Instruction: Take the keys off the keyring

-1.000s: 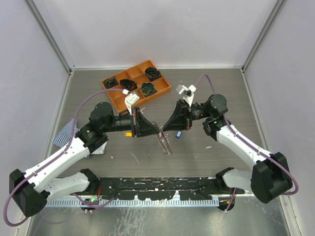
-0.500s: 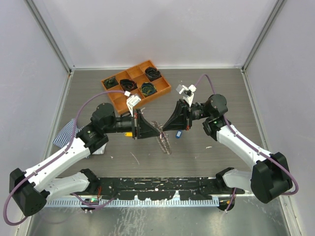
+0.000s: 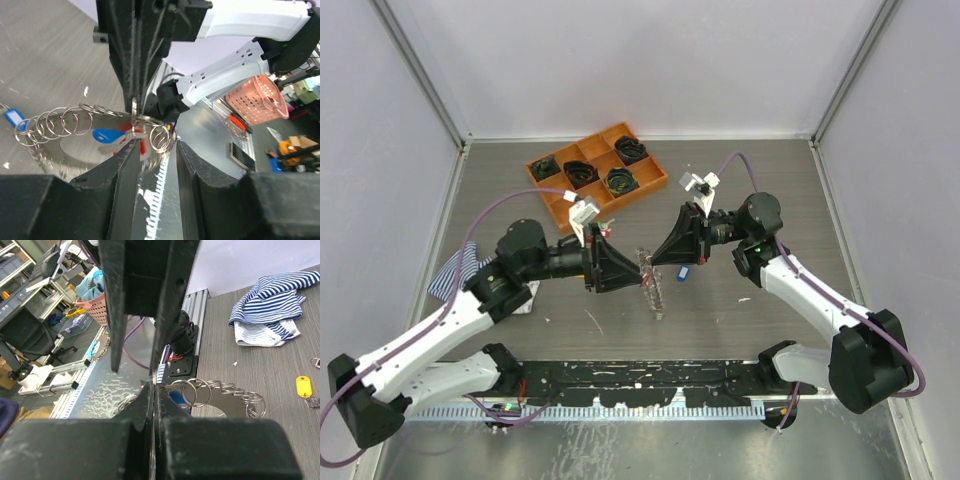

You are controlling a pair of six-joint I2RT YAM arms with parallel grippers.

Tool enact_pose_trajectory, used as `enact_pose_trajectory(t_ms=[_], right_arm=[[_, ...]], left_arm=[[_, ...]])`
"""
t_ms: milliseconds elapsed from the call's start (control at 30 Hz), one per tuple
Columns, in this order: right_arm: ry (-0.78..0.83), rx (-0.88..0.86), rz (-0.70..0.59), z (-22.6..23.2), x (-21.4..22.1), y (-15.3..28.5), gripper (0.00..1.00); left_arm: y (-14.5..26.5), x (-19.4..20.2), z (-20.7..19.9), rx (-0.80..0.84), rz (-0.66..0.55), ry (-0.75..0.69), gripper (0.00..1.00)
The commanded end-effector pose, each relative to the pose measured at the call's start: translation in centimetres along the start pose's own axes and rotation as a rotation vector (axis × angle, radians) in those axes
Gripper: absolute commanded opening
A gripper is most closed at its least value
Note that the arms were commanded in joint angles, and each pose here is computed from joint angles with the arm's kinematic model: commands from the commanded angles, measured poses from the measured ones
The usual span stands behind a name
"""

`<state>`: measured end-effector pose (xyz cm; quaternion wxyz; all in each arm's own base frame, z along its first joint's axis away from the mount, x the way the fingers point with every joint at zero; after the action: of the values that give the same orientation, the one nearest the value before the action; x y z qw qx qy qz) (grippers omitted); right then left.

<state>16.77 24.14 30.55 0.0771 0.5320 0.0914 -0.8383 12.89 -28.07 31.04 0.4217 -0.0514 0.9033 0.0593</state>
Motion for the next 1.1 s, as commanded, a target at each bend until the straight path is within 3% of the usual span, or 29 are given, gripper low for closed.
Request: enact_pose_trajectory(t_ms=[0, 233, 867, 1067], right_arm=[[0.107, 0.007, -0.038, 0.9, -1.8, 0.0, 0.01], [0.112, 0.001, -0.033, 1.0, -1.7, 0.0, 0.01], [0.105, 0.000, -0.030, 0.9, -1.6, 0.1, 0.01], [0.106, -0.001, -0.030, 1.0, -1.6, 0.1, 0.01]], left_arm=[[1.4, -1.9, -0.9, -0.029, -0.111, -0.138, 0.37], [1.0, -3.3, -0.7, -0.036, -0.182, -0.168, 0.35], [-1.1, -3.1, 0.1, 0.000, -0.159, -0.125, 0.31], [-1.3, -2.9, 0.1, 0.011, -0.145, -0.120, 0.18]])
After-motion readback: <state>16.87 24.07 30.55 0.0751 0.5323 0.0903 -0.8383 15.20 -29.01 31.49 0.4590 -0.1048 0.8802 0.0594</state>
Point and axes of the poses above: each gripper's point midway between its finger pads, its own y axis back along the fingers, its own z axis along the line the jaws close on, x = y × z, the point moved 3 cm from there along y, back along the fingers, and after that the axes turned 2 degrees about y, right-handed, at the moved point
